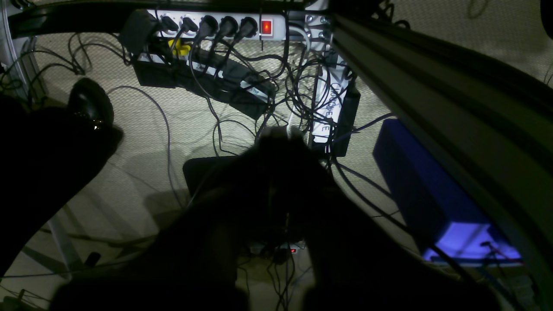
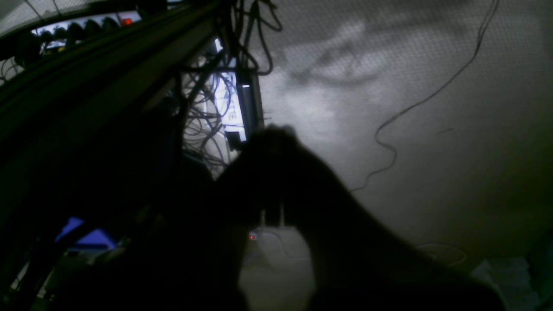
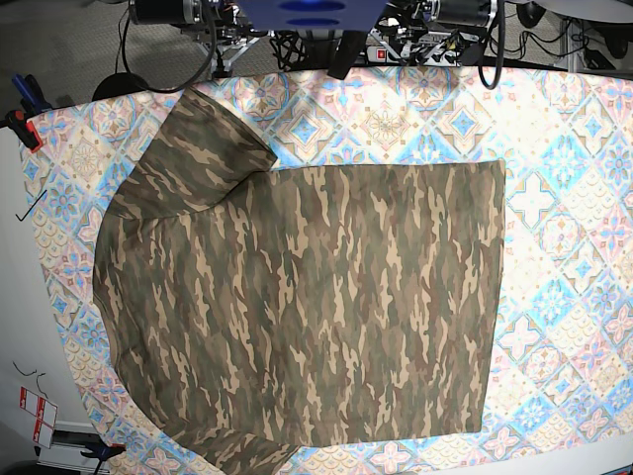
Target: Fold the T-shirt properly
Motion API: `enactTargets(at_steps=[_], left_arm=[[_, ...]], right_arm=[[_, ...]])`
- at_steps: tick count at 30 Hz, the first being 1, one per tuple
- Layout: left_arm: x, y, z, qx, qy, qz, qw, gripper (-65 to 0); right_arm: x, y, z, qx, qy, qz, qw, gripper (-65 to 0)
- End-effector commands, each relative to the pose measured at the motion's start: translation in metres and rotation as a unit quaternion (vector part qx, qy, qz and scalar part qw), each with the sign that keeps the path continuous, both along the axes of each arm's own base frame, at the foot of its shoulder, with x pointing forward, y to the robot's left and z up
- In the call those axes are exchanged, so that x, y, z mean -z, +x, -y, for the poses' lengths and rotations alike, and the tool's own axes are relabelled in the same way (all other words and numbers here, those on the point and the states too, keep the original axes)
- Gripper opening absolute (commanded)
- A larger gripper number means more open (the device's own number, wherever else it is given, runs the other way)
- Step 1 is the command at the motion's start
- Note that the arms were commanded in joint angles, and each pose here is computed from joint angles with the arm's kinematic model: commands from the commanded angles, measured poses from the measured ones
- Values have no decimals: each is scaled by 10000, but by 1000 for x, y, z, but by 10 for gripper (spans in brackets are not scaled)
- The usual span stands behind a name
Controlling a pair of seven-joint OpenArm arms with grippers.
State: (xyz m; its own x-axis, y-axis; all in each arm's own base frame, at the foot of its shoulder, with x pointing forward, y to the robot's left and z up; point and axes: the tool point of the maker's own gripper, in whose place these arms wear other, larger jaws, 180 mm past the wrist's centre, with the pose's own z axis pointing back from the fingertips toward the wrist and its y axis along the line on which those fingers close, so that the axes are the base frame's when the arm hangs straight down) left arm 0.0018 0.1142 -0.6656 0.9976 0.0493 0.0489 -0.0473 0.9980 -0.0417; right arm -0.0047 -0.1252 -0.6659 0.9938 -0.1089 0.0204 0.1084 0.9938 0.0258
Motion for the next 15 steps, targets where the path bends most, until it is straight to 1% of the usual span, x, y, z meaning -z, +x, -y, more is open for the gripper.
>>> enactTargets(at_steps=[1, 11, 15], left_arm=[[0, -1, 0, 19, 16, 8, 10000, -650], [0, 0, 0, 57, 15, 16, 10000, -650], [0, -2, -3, 57, 38, 0, 10000, -650]], right_arm=[[0, 1, 1, -9, -13, 25, 10000, -650], [0, 0, 1, -10, -10, -6, 10000, -650], [0, 0, 14, 28, -113, 10, 9999, -650]])
